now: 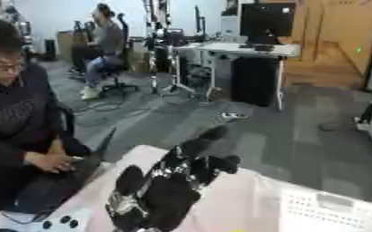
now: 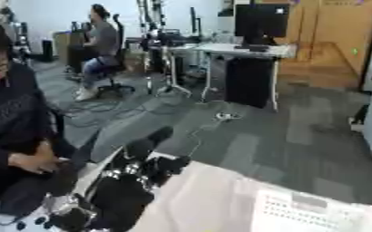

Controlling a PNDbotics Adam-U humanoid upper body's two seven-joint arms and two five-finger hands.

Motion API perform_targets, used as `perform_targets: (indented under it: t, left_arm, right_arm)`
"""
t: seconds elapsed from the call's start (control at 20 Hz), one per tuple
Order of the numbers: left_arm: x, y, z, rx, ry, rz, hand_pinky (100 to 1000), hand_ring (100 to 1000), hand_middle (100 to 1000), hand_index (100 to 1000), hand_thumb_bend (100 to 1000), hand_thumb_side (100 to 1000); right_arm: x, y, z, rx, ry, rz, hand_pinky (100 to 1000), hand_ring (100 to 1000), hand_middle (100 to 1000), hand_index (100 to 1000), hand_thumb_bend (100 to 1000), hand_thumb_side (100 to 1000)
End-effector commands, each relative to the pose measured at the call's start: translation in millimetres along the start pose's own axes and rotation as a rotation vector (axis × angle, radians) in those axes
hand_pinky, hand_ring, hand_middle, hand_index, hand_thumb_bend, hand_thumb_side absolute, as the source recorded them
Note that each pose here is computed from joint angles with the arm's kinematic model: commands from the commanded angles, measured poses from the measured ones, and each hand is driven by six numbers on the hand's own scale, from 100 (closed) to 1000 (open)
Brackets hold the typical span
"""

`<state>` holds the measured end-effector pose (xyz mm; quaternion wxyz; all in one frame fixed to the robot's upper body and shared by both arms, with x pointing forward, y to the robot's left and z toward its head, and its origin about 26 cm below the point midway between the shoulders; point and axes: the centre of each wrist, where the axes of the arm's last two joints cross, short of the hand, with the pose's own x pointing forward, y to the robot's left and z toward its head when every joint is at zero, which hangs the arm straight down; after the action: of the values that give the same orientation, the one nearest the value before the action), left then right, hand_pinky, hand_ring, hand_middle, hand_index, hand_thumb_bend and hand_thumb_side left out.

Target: Pick up objects on the table and place them in the box.

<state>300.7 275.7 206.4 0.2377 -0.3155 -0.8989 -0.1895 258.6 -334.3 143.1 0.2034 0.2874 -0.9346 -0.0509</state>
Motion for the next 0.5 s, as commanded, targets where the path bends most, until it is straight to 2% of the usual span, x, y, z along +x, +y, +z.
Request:
perform_targets:
  t: [0.05,0.25,0.5]
  left_arm:
    - [6.5,0.9,-4.1,-0.028,-0.003,-0.024,955,781,947,879,332,831]
    - [6.0,0.5,-3.6,-0.034,0.001,-0.023,954,781,948,880,337,833]
    - [3.0,-2.6,-2.4,-0.102,0.003,0.006,890,768,953,893,337,840]
  right_arm:
    - [5.4,-0.6,-9.1,0.033,-0.002,0.013,100,324,386,722,349,728]
    - [5.9,-0.9,-9.2,0.030,0.003,0.013,100,324,386,722,350,728]
    - [6.9,-1.5,-10.0,0.025,0.011,0.011,100,324,386,722,349,729]
